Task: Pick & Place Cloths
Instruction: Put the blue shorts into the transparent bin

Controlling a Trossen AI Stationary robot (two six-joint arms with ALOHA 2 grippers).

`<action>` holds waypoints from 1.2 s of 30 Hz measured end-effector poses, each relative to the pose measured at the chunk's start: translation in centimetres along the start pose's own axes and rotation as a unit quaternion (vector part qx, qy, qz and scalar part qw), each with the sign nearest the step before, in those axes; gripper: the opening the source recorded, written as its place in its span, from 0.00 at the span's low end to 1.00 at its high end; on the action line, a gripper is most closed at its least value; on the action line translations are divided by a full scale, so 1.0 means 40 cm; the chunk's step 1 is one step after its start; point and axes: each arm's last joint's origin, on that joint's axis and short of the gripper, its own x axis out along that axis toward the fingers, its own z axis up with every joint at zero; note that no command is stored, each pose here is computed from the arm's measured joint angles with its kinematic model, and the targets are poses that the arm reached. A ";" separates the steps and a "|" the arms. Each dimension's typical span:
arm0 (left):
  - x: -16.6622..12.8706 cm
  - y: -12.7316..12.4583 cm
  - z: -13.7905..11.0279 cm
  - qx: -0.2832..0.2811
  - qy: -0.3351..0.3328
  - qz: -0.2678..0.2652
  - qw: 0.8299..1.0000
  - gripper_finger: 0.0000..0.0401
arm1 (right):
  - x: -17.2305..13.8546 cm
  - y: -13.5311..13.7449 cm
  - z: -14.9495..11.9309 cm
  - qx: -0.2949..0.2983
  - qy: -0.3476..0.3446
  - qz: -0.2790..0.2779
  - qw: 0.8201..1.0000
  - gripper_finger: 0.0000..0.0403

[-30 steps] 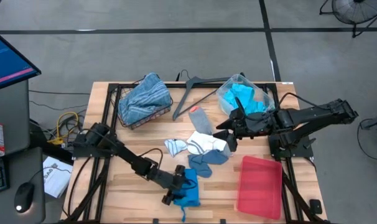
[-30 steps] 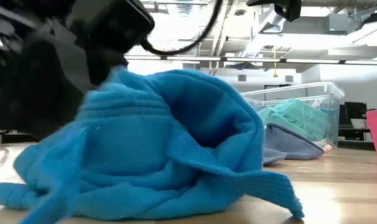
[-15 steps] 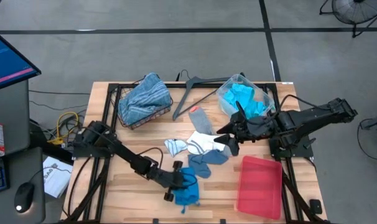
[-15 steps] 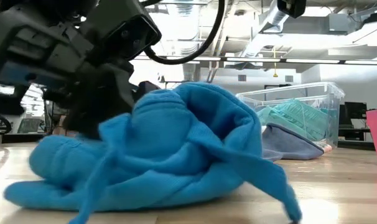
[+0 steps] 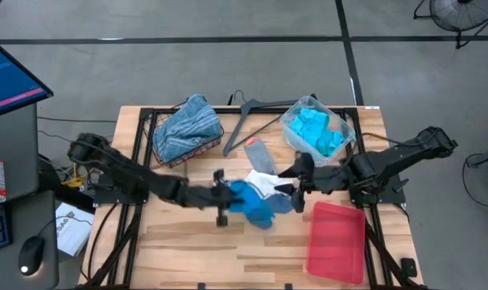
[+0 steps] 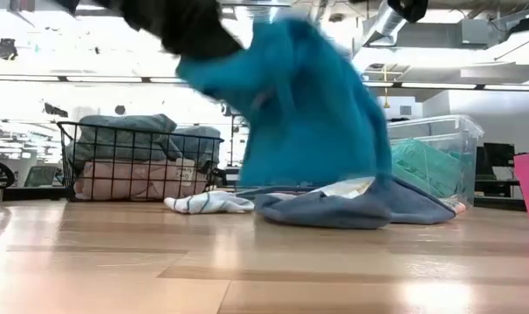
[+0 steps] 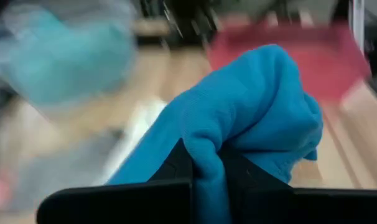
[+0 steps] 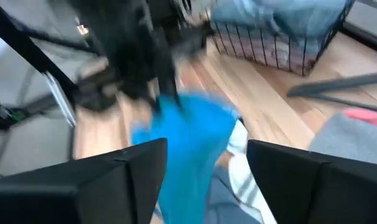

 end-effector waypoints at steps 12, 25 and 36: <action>-0.104 0.137 0.121 0.005 -0.088 0.074 0.993 0.02 | 0.128 -0.002 0.010 -0.070 -0.030 -0.023 0.997 0.92; -0.105 0.176 0.131 0.013 -0.093 0.112 0.989 0.02 | 0.250 -0.040 0.047 -0.064 -0.086 -0.009 0.994 0.97; -0.102 0.188 0.134 0.008 -0.097 0.121 0.988 0.02 | 0.262 -0.074 0.079 -0.043 -0.121 -0.020 0.991 0.85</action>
